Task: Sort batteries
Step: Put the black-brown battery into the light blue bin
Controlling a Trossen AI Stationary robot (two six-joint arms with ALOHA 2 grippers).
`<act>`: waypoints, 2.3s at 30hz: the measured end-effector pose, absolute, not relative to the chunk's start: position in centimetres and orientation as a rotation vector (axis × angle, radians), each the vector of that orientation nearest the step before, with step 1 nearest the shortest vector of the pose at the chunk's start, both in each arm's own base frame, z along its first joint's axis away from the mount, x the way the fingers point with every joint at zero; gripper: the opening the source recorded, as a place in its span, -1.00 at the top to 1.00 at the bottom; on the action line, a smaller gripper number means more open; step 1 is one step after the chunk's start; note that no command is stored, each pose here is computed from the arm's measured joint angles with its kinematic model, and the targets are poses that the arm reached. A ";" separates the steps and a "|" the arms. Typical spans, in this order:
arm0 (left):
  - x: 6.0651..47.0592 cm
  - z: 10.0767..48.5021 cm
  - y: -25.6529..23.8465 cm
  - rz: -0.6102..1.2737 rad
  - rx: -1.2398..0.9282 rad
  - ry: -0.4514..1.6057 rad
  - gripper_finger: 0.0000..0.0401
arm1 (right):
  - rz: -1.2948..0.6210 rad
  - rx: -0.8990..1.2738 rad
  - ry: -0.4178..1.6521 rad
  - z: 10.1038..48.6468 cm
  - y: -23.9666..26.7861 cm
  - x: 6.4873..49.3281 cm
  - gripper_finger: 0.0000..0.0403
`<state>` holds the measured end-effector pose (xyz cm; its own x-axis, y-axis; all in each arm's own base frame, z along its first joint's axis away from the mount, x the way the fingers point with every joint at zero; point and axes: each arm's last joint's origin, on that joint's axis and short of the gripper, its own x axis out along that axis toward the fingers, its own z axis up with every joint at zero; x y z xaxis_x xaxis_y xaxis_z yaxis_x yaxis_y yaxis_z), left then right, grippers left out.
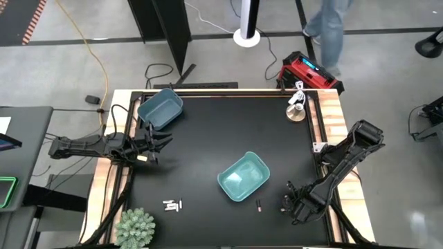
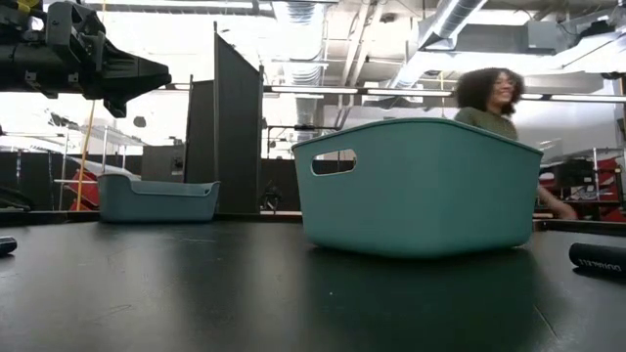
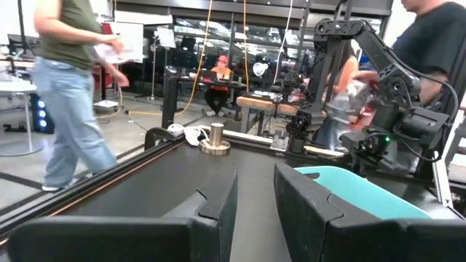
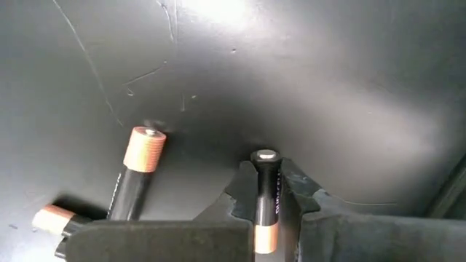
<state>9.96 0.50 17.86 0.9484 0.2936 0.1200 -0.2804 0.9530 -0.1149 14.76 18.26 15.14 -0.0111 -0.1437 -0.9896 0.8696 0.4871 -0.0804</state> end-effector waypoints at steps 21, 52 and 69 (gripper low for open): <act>10.0 17.9 0.5 0.292 -0.100 -0.137 0.57 | -0.764 0.534 1.285 19.5 19.1 16.9 0.83; 10.0 17.6 0.3 0.239 -0.101 -0.113 0.57 | -0.494 0.199 1.033 25.8 9.5 30.0 0.72; 10.0 17.6 0.3 0.239 -0.111 -0.113 0.57 | -0.512 0.158 1.034 25.6 9.6 29.9 -0.26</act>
<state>10.03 0.35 17.62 0.9653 0.2420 0.0979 -0.2295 0.9655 -0.1232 29.94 9.56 25.65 0.4067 -0.3309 -0.8515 0.4768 0.8720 -0.1111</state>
